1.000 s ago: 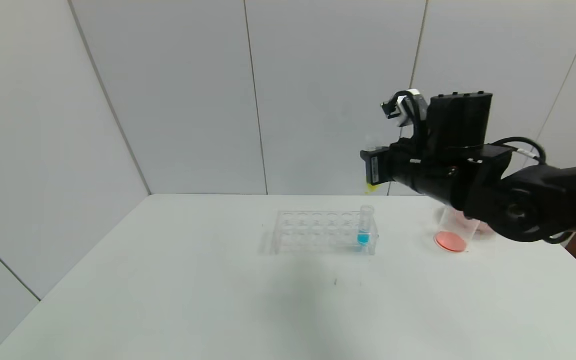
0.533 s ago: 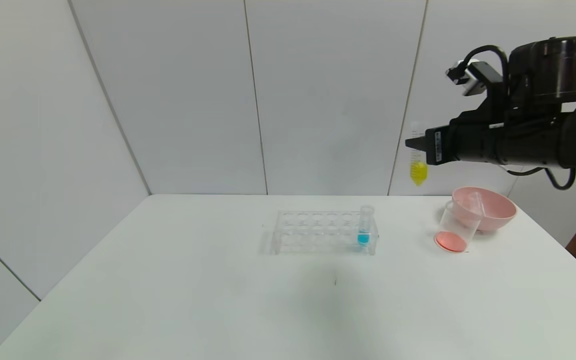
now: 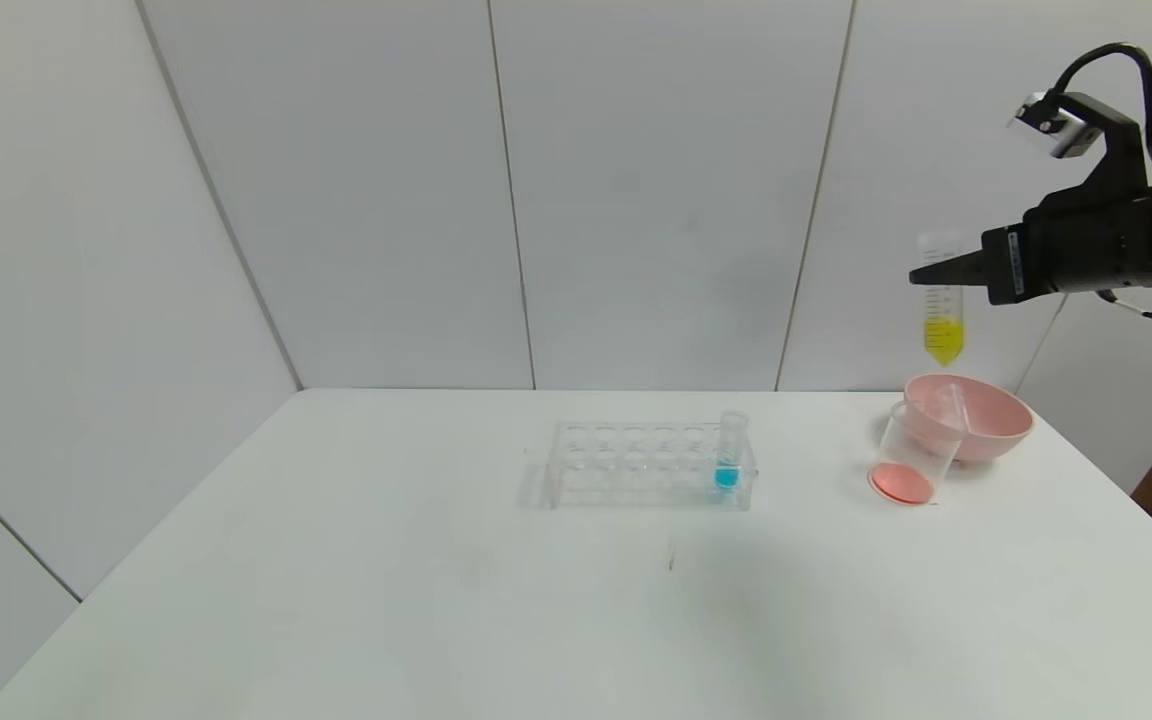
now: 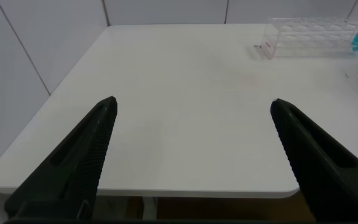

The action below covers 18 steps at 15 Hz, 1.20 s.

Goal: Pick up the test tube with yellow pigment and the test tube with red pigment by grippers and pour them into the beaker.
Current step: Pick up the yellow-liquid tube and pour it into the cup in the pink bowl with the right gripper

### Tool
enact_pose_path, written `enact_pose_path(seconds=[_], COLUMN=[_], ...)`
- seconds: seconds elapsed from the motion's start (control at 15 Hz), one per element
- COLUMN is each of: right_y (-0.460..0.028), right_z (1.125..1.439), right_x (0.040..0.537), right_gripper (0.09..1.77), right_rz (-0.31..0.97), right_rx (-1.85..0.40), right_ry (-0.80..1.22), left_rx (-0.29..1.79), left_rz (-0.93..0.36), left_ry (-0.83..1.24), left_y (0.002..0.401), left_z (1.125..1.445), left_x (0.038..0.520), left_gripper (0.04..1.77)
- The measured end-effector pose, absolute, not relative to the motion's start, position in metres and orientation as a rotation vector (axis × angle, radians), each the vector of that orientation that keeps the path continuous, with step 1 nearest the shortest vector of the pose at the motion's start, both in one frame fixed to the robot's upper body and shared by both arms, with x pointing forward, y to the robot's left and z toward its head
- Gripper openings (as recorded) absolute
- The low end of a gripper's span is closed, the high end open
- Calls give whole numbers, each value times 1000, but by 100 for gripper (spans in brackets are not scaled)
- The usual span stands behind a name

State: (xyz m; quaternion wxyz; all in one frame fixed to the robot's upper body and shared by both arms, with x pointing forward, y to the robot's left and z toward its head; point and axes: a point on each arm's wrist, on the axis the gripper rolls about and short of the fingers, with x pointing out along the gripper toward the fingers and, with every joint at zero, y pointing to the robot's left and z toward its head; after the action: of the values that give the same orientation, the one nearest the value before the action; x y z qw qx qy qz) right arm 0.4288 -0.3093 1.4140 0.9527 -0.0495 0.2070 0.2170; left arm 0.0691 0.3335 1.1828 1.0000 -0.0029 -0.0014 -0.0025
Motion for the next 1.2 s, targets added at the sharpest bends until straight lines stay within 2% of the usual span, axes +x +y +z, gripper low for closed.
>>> enact_pose_path(seconds=[0.4,0.93,1.2], right_y=[-346,-386,-392], right_z=[1412,1377,1364], right_x=[442,466,474], right_gripper=[52,52,52], right_rz=[404,410,366], right_rx=[-210,-415,-520], right_ry=[522,665,726], left_rx=[-6,-6,-6], left_rz=[-5,-5,-4], left_ry=[-3,-3,-3], left_y=[333,333,333], left_z=[1183,1183,1183], left_x=[69,69,69], left_gripper=[176,176,176])
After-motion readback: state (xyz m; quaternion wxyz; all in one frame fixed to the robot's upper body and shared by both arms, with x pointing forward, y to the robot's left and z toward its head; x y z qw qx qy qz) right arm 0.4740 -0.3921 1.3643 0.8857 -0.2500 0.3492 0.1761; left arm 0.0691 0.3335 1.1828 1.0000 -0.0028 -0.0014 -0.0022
